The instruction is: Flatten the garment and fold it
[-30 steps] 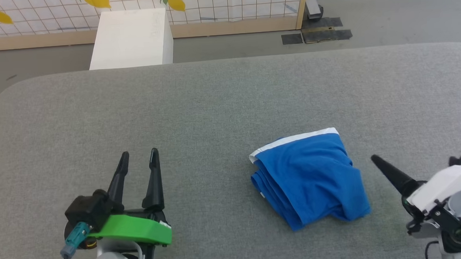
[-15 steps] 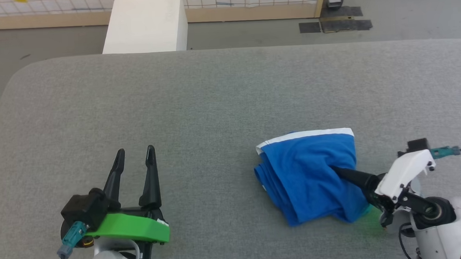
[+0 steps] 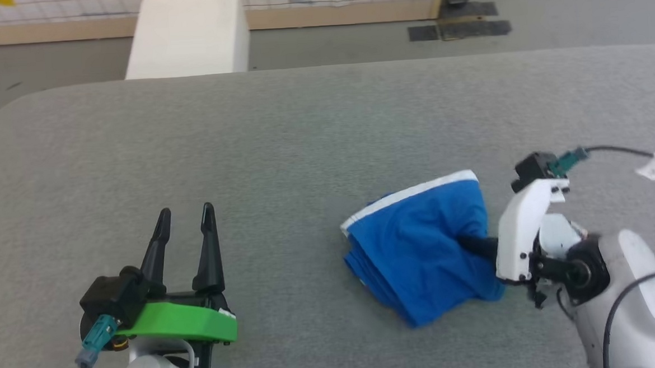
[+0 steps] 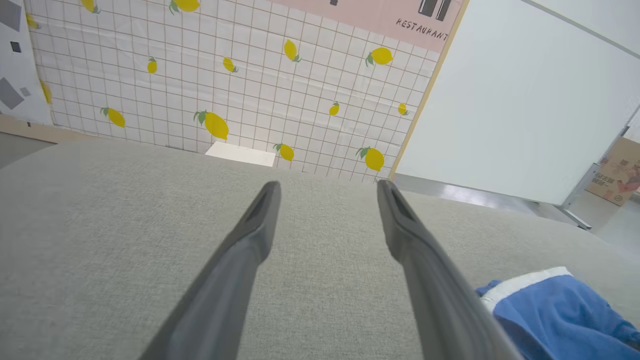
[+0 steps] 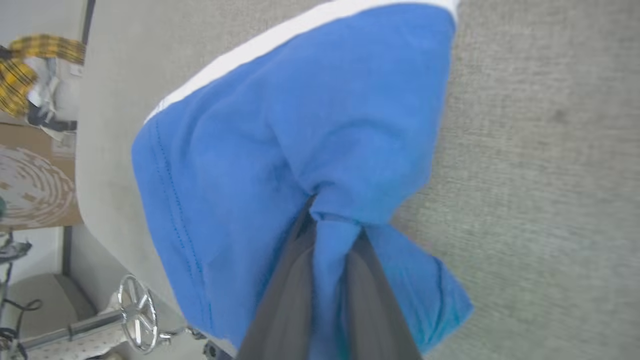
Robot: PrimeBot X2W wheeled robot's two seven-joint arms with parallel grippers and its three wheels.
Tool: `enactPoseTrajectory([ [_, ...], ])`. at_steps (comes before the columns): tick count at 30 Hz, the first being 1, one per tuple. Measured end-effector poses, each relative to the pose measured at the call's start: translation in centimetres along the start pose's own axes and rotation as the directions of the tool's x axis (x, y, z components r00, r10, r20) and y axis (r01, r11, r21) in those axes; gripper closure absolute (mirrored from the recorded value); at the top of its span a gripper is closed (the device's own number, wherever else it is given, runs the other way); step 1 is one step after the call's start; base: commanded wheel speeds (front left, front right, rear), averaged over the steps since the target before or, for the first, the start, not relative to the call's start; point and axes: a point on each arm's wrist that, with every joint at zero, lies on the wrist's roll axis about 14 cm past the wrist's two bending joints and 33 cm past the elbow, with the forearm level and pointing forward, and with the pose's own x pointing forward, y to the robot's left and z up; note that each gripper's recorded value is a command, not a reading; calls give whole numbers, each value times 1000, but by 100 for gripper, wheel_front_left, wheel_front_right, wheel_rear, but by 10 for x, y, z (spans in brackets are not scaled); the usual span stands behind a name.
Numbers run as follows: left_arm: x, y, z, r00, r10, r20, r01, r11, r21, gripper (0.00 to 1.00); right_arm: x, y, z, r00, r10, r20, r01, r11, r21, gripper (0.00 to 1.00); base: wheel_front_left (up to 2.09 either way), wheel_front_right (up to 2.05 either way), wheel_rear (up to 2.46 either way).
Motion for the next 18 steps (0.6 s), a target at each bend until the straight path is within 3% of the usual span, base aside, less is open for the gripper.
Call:
enactPoseTrajectory([
  [3,9,-14,-5,999,-44,-8,44,999,0,0,-17,-19,14,990,-140,23,142,972,-186,100,0,0,0],
  [7,24,-40,-15,992,-124,-19,123,992,-14,0,-45,-54,33,950,-300,88,312,901,-301,100,0,0,0],
  [13,55,-89,-21,965,-263,2,263,964,-37,0,-89,-108,55,861,-473,188,508,810,-293,100,0,0,0],
  [18,76,-120,-37,934,-358,-5,358,933,-45,0,-130,-164,65,746,-611,266,665,712,-228,100,0,0,0],
])
